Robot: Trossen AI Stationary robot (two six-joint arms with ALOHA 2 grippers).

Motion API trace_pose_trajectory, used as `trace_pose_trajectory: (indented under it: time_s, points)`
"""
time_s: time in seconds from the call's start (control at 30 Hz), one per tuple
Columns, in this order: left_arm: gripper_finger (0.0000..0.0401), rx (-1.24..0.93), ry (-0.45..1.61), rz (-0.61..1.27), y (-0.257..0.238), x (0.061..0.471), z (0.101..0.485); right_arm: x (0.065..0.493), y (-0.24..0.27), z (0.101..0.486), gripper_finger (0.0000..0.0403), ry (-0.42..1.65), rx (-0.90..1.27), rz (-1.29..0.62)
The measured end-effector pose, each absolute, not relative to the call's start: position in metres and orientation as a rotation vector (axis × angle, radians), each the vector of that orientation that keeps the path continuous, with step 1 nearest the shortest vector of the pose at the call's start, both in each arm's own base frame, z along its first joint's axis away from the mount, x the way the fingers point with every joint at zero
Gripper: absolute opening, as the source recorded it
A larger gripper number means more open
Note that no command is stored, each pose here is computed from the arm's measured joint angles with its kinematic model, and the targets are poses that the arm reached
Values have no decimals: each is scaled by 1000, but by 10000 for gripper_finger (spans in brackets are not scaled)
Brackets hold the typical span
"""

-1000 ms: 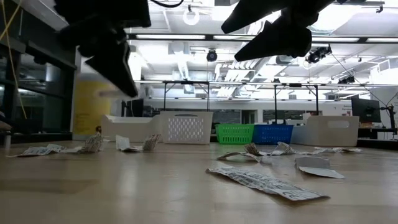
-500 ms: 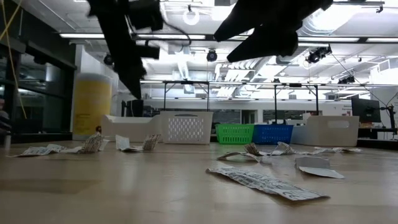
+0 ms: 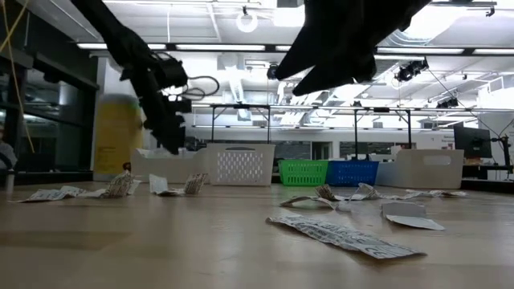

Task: Pick & Place Travel size toiletries
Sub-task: Put the silver nail cutter into the left white bin, then put the white bandage into the green bin

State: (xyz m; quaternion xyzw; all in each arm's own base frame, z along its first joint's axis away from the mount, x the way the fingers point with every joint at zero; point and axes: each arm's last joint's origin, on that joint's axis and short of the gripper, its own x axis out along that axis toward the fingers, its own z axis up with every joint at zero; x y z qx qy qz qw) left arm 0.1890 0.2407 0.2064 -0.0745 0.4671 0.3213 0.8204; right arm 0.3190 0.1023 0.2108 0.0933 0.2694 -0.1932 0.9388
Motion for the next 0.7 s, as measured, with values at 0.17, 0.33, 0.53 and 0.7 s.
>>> trace_pose_trajectory:
  time_s: [0.17, 0.33, 0.53, 0.7]
  points:
    - [53, -156, 1021, 688, 248, 192, 194, 319, 95, 208, 309, 574, 209, -432]
    - [148, -156, 1012, 693, 248, 193, 195, 315, 90, 203, 309, 621, 258, -483]
    - [212, -165, 994, 710, 251, 194, 201, 311, 87, 200, 309, 651, 318, -532]
    - [203, -163, 965, 725, 251, 194, 217, 301, 84, 208, 309, 650, 405, -589]
